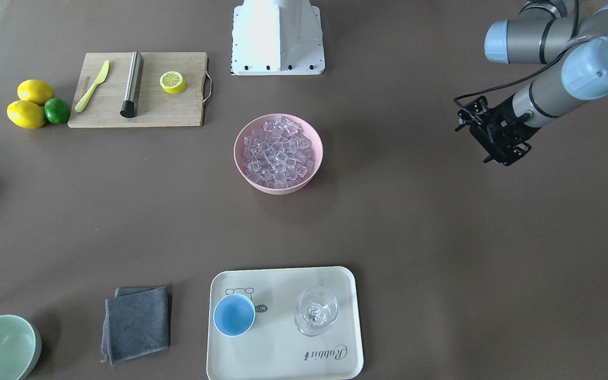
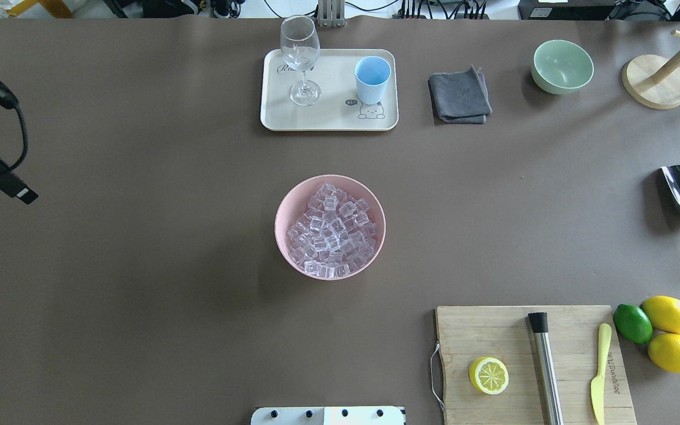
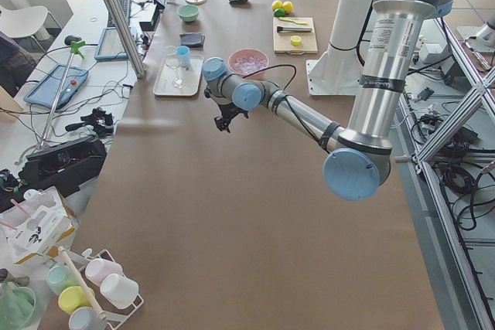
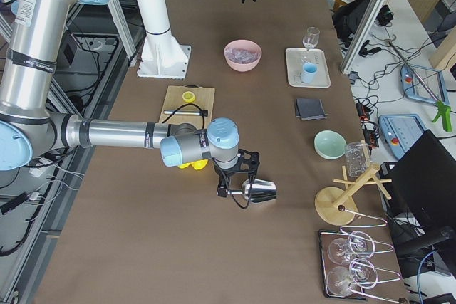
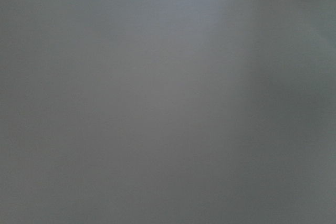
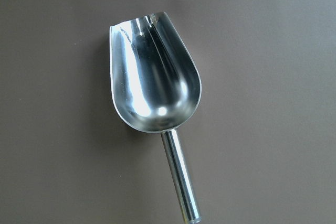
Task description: Put ice in cup with scoop
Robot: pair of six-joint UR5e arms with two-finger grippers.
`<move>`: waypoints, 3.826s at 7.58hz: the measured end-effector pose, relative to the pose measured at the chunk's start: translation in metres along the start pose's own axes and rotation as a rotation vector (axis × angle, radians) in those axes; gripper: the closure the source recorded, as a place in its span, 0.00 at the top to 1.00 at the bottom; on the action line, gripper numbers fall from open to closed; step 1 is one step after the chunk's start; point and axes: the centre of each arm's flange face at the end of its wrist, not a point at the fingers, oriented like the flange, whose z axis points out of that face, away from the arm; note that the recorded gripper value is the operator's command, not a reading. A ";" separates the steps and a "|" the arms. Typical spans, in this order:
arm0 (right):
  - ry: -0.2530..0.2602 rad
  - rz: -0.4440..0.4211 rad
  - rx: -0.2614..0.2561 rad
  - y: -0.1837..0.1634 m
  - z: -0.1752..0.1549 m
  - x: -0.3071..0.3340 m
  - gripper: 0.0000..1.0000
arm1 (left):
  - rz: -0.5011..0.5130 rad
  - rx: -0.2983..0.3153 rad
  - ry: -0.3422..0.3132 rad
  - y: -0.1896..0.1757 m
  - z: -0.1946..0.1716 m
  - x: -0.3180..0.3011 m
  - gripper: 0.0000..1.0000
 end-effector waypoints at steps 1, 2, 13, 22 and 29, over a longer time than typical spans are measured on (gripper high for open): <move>-0.008 0.028 0.002 0.003 0.003 -0.007 1.00 | 0.105 0.027 0.019 -0.018 0.021 0.027 0.99; -0.013 0.054 0.012 0.007 0.007 -0.013 1.00 | 0.195 0.071 0.022 -0.029 0.032 0.042 0.99; 0.028 -0.115 0.070 0.034 0.104 0.002 0.90 | 0.667 0.458 -0.082 -0.105 0.134 0.163 0.99; 0.008 -0.151 0.076 0.021 0.122 -0.004 0.07 | 0.635 0.478 -0.145 -0.146 0.141 0.158 0.99; -0.035 -0.220 0.085 0.019 0.089 -0.044 0.00 | 0.588 0.489 -0.124 -0.161 0.144 0.162 0.99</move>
